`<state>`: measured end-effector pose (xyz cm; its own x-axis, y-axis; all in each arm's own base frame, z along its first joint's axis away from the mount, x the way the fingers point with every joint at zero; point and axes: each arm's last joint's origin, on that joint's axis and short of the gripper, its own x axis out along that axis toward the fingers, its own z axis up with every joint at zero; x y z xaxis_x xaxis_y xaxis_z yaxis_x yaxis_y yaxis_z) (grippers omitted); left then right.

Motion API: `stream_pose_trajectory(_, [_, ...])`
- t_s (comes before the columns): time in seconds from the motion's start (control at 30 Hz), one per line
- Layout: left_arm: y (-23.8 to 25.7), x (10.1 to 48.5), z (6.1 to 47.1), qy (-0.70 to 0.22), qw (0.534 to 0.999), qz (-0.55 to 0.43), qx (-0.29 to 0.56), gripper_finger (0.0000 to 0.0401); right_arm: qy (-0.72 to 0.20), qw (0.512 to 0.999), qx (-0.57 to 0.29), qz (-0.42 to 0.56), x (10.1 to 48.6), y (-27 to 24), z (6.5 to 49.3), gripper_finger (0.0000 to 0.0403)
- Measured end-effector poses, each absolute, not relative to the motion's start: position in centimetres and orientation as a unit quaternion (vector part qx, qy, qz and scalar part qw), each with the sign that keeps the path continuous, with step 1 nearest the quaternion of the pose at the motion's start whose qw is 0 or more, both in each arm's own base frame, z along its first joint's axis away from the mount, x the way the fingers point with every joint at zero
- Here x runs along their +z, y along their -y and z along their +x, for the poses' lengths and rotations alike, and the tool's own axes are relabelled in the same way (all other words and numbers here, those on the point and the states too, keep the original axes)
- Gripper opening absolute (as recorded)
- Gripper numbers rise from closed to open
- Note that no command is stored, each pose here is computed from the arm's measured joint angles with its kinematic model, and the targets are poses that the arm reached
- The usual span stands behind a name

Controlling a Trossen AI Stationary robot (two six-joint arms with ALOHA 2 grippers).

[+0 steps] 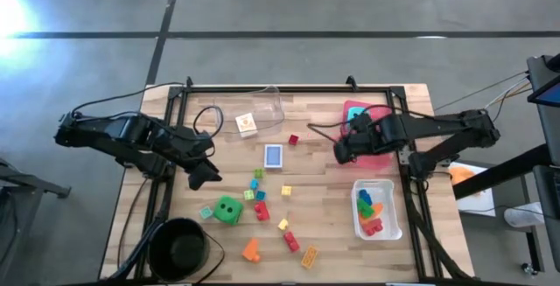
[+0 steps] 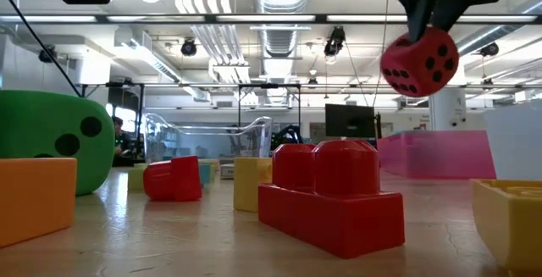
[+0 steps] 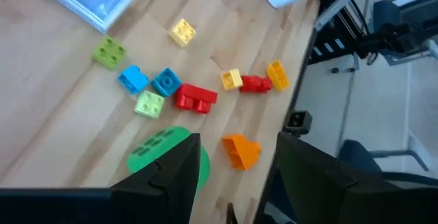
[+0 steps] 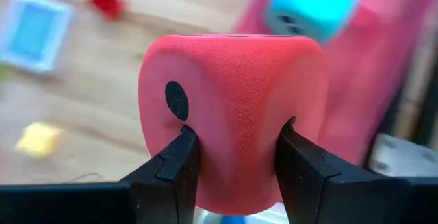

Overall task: Pick & Place Toys
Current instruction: Put the red dice into the red bin

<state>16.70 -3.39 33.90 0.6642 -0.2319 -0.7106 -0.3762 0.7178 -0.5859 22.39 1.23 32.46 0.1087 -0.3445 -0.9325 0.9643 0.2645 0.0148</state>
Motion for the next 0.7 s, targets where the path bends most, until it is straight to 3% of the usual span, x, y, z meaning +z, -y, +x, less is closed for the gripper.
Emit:
stream_pose_trajectory(0.27, [3.2,33.9,16.7,-0.396,0.842,-0.361,0.065,0.0197,-0.478,0.606,-0.545,0.327,31.4,0.7,22.2,0.0140])
stream_pose_trajectory(0.7, [3.2,33.9,16.7,-0.393,0.844,-0.358,0.071,0.0197,-0.537,0.526,-0.589,0.296,27.0,3.5,25.3,0.0136])
